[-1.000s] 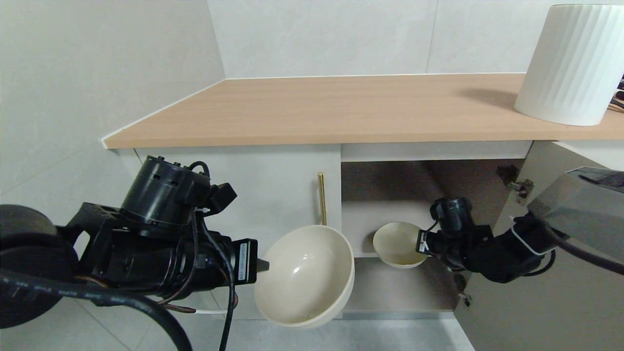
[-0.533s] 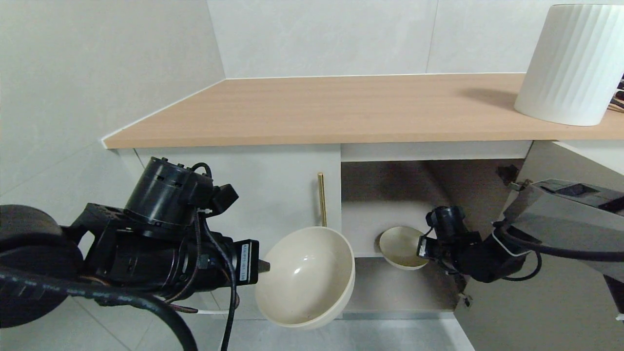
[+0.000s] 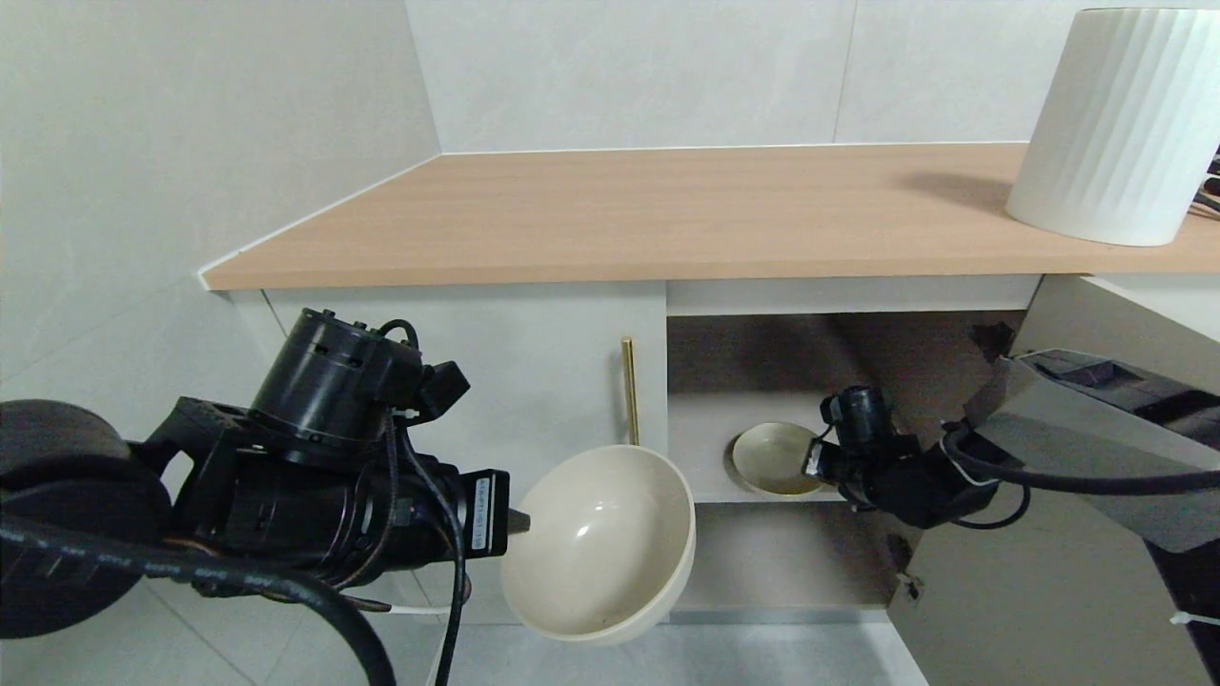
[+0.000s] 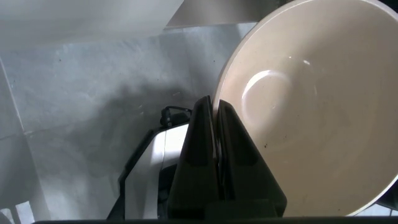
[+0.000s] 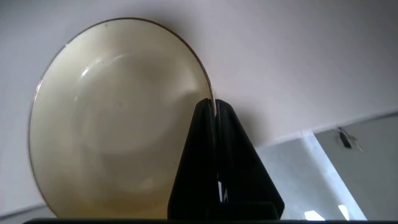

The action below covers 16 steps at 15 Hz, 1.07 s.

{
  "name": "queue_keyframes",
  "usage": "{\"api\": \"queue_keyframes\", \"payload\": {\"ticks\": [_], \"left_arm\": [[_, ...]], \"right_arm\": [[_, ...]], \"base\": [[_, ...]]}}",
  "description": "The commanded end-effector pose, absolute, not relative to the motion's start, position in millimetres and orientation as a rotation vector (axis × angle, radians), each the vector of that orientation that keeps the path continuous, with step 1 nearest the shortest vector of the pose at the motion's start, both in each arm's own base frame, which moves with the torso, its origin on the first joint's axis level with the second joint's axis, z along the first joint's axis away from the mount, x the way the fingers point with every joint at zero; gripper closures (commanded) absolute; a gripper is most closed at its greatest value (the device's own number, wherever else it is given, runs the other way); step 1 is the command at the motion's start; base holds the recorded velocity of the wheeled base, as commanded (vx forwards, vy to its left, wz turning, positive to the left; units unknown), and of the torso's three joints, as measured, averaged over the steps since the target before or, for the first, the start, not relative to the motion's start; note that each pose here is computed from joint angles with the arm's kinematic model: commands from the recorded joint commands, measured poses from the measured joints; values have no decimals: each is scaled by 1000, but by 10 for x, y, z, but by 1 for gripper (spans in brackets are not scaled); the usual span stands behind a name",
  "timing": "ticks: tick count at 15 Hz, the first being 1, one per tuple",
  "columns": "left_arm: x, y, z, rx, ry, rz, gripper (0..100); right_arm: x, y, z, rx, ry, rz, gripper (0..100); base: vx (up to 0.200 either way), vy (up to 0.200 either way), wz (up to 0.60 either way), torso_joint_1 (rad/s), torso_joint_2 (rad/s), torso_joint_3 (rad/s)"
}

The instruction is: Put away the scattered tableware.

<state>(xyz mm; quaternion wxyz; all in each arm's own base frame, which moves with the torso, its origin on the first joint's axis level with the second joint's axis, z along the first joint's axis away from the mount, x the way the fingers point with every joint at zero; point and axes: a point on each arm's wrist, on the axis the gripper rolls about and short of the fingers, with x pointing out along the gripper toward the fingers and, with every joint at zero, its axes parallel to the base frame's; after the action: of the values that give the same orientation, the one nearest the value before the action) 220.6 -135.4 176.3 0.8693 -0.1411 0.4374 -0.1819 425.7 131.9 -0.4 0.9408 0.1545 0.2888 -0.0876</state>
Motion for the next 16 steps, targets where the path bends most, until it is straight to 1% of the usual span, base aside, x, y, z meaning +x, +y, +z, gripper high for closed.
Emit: {"api": "queue_keyframes", "payload": {"ticks": [1, 6, 13, 14, 16], "left_arm": [[2208, -1357, 1766, -294, 914, -382, 100], [2225, -1367, 1759, -294, 915, -381, 100], [2238, -1375, 1743, -292, 921, -379, 100], [2240, -1376, 1747, -293, 920, -380, 100], [2237, -1379, 1746, -289, 921, -382, 100]], "right_arm": [[4326, 1337, -16, 324, 585, -181, 100], [4524, 1235, -23, 360, 585, -226, 100], [4585, 1200, -11, 378, 570, -236, 100], [4600, 1204, 11, 382, 560, -235, 0], [4595, 1202, 18, 391, 559, -239, 0]], "base": [[0, 0, 0, 0, 0, 0], [0, 0, 0, 0, 0, 0], [0, 0, 0, 0, 0, 0], [0, 0, 0, 0, 0, 0], [0, 0, 0, 0, 0, 0]]}}
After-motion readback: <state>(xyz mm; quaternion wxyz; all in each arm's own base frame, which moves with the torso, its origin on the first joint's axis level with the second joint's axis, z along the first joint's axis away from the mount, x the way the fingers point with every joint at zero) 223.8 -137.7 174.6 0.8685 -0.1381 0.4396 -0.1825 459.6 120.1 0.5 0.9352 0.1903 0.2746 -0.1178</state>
